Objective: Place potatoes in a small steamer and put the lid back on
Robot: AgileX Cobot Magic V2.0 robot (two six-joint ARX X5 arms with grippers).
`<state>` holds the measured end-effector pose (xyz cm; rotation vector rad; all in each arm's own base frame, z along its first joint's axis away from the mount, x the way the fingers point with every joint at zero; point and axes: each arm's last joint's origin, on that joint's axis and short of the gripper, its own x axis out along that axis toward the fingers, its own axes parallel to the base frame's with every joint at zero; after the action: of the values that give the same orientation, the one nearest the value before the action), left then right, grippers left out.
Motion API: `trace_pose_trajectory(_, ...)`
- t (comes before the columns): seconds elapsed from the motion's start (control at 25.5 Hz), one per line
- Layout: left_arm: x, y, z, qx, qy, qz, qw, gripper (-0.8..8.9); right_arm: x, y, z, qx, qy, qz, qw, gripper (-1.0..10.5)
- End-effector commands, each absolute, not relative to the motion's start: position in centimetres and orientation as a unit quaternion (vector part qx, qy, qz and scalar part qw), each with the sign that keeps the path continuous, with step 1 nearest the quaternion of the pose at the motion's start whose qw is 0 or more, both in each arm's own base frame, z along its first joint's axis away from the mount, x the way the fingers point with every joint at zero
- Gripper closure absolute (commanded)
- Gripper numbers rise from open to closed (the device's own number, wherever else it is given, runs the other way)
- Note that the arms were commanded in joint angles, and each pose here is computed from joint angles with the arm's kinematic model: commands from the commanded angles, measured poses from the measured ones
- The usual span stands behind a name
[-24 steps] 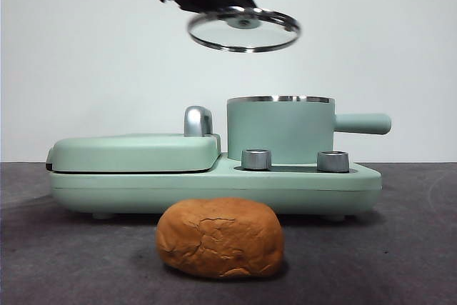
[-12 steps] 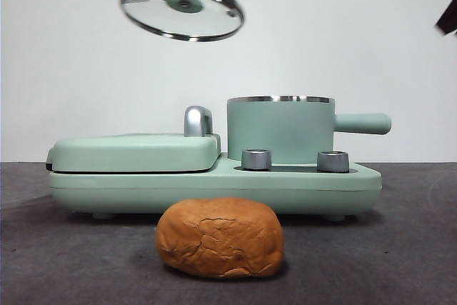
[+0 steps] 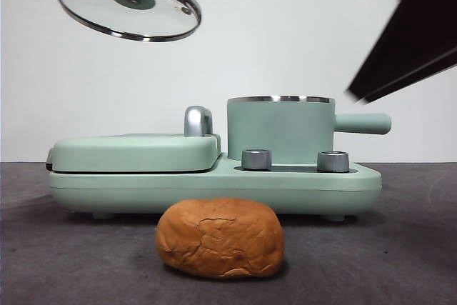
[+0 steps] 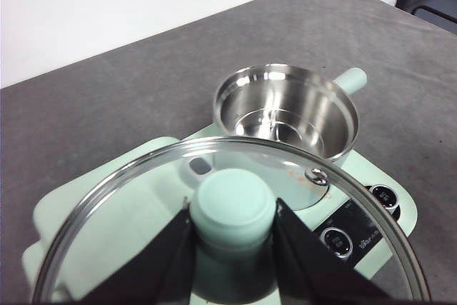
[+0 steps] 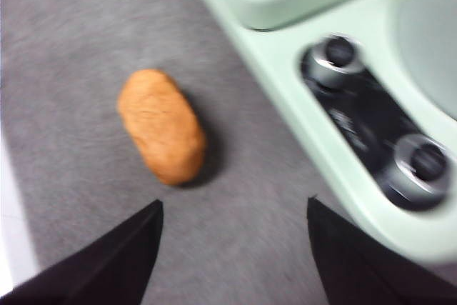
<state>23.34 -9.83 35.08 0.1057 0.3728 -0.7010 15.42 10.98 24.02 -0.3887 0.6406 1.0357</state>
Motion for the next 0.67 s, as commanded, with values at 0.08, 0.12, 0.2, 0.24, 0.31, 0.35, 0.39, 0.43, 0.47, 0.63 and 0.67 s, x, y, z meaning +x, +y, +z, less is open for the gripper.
trace_pose_trajectory(0.08, 22.8, -9.5, 36.4, 0.045, 0.15, -0.339, 0.928, 8.04, 16.3, 13.3, 22.9, -0.207, 0.295, 0.517, 0.777, 6.0)
trace_pose_trajectory(0.12, 22.7, -9.4, 36.5, 0.045, 0.147, -0.338, 0.928, 8.04, 16.5, 13.8, 22.5, -0.21, 0.298, 0.522, 0.771, 6.0)
trace_pose_trajectory(0.2, 22.6, -9.3, 36.7, 0.045, 0.143, -0.336, 0.93, 8.04, 16.9, 14.9, 21.5, -0.215, 0.305, 0.533, 0.759, 6.0)
trace_pose_trajectory(0.24, 22.6, -9.2, 36.7, 0.045, 0.142, -0.335, 0.93, 8.04, 17.0, 15.4, 21.1, -0.217, 0.308, 0.537, 0.755, 5.9)
trace_pose_trajectory(0.31, 22.7, -9.1, 36.7, 0.044, 0.143, -0.333, 0.931, 8.04, 17.3, 16.3, 20.2, -0.221, 0.312, 0.546, 0.746, 5.8)
trace_pose_trajectory(0.35, 22.7, -9.1, 36.7, 0.044, 0.143, -0.332, 0.931, 8.04, 17.5, 16.7, 19.8, -0.222, 0.313, 0.549, 0.742, 5.8)
trace_pose_trajectory(0.39, 22.7, -9.1, 36.7, 0.044, 0.143, -0.332, 0.931, 8.04, 17.6, 17.2, 19.3, -0.224, 0.315, 0.553, 0.738, 5.8)
trace_pose_trajectory(0.43, 22.7, -9.0, 36.7, 0.044, 0.143, -0.331, 0.932, 8.04, 17.7, 17.5, 18.9, -0.226, 0.315, 0.556, 0.735, 5.8)
trace_pose_trajectory(0.47, 22.7, -9.0, 36.7, 0.044, 0.143, -0.331, 0.932, 8.04, 17.7, 17.9, 18.5, -0.227, 0.316, 0.559, 0.732, 5.8)
trace_pose_trajectory(0.63, 22.7, -9.0, 36.7, 0.046, 0.142, -0.331, 0.932, 8.04, 17.9, 19.5, 16.7, -0.234, 0.32, 0.573, 0.717, 5.8)
trace_pose_trajectory(0.67, 22.7, -9.0, 36.7, 0.046, 0.142, -0.331, 0.932, 8.04, 17.9, 19.9, 16.2, -0.235, 0.324, 0.575, 0.713, 5.9)
